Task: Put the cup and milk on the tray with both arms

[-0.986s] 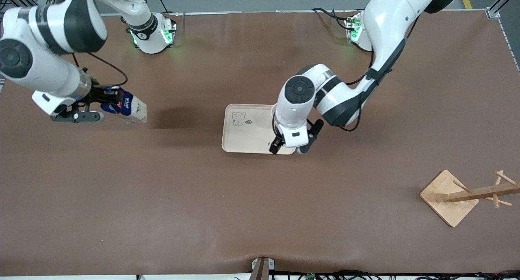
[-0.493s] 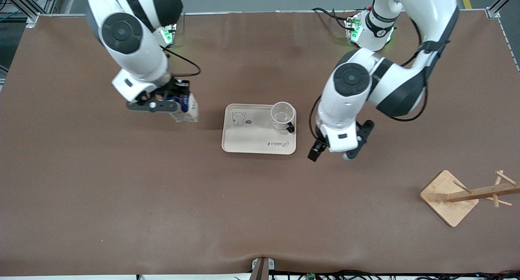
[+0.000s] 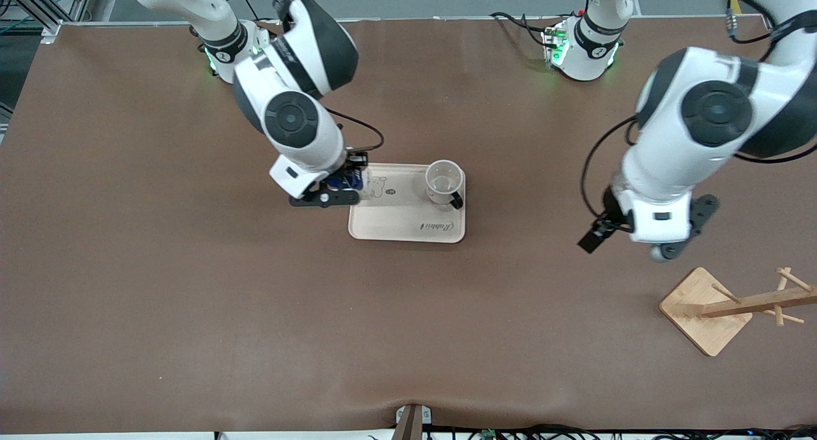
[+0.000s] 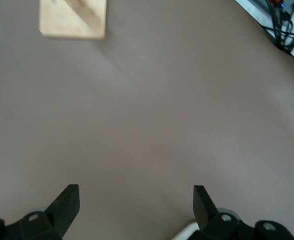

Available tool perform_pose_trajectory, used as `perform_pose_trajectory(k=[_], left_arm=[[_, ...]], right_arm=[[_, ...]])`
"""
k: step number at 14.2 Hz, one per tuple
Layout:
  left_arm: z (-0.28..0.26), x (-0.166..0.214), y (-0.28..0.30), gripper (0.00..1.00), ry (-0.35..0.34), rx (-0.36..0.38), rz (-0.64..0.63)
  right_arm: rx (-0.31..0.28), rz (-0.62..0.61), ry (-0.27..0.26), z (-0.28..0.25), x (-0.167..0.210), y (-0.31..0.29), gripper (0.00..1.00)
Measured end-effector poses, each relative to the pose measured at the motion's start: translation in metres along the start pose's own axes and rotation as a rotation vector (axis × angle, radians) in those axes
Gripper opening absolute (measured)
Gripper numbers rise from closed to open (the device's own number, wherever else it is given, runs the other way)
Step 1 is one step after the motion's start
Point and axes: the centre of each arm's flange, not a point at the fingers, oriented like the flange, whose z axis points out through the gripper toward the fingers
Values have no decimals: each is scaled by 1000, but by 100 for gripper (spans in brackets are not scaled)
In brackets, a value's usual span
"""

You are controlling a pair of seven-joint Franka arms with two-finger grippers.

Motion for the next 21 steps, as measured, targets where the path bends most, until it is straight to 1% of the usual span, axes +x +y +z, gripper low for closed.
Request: perform_pose_trajectory(k=[1,3,5,7,10,14,17,18,19,20,21], left_arm=[[-4,15,-15,100,3,8,34],[-14,44,-44,100,16,15,114],[-33,73,-79,100,21,31,208],[-56,91,-108,100,7,53,288],[-72,94,-122,100,-16,75,354],[-75,104,-135,100,-27,80,417],[-79,107,-141,100,-37,54,450],[-84,108,-144,100,-39,39,454],[-93,108,-149,100,-36,23,466],[-104,106,-156,100,-27,11,482],[-116,105,-166,100,-21,1,498]], right_arm=[[-1,15,9,15,-1,-16,47],[-19,21,2,39,-6,-37,47],[-32,13,-6,49,-9,-45,47],[-35,9,-6,50,-10,-47,47],[-37,11,-4,50,-9,-45,47],[-32,26,11,49,-5,-43,47],[-41,30,16,50,-4,-42,47],[-52,31,22,52,-3,-41,49],[-63,31,27,53,-2,-40,57],[-68,31,29,54,-1,-40,66],[-72,30,30,56,-1,-40,77]])
